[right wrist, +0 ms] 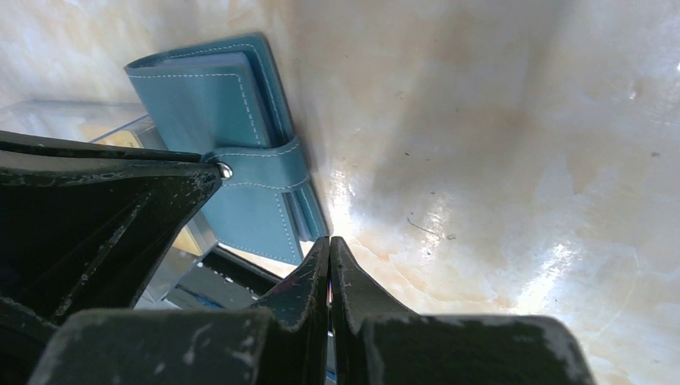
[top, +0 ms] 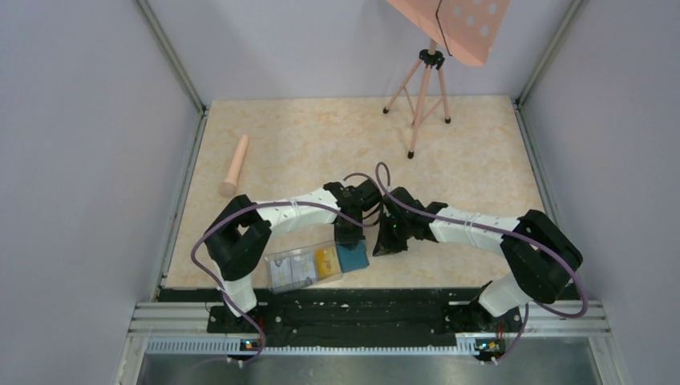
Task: Put the credit cards into the card holder
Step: Close the card holder at the center of the board.
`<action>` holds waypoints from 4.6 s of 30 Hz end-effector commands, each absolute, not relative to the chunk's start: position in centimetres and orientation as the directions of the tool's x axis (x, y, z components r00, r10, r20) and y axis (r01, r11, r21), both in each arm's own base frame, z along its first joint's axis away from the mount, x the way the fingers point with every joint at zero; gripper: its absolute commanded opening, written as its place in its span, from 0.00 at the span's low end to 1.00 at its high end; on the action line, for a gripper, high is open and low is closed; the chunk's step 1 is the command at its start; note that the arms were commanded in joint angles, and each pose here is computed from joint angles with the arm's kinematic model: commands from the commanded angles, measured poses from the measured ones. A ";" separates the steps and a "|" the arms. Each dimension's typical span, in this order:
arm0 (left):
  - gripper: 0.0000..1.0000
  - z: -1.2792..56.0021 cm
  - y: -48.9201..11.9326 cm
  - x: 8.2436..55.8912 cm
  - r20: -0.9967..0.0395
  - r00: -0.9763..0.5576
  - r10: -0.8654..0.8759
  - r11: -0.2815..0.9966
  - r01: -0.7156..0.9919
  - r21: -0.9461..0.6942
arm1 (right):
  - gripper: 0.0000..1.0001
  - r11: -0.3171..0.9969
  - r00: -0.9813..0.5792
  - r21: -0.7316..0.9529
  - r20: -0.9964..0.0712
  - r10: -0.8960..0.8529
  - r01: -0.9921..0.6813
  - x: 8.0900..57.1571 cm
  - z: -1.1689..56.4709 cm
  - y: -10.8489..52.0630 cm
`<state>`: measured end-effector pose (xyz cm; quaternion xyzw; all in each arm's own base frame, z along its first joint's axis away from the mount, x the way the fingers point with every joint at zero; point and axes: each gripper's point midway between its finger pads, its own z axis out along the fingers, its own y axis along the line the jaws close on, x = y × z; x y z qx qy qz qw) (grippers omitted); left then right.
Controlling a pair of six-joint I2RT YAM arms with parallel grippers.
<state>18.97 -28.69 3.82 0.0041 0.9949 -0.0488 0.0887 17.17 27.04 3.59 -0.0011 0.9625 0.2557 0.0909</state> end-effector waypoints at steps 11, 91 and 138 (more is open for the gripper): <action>0.00 3.0 -29.3 16.1 -0.146 -0.986 0.075 0.993 0.087 -0.077 | 0.00 0.672 -0.925 0.700 -0.375 0.057 -0.242 20.6 10.7 34.5; 0.00 -2.5 -25.9 11.1 0.012 -0.996 0.087 0.993 0.088 0.079 | 0.00 0.889 -0.983 0.458 -0.172 0.063 -0.023 17.6 -0.1 30.3; 0.00 1.9 -26.5 12.3 -0.081 -0.995 0.053 0.999 0.053 0.006 | 0.00 0.601 -0.917 0.766 -0.376 0.129 -0.229 21.8 12.1 34.7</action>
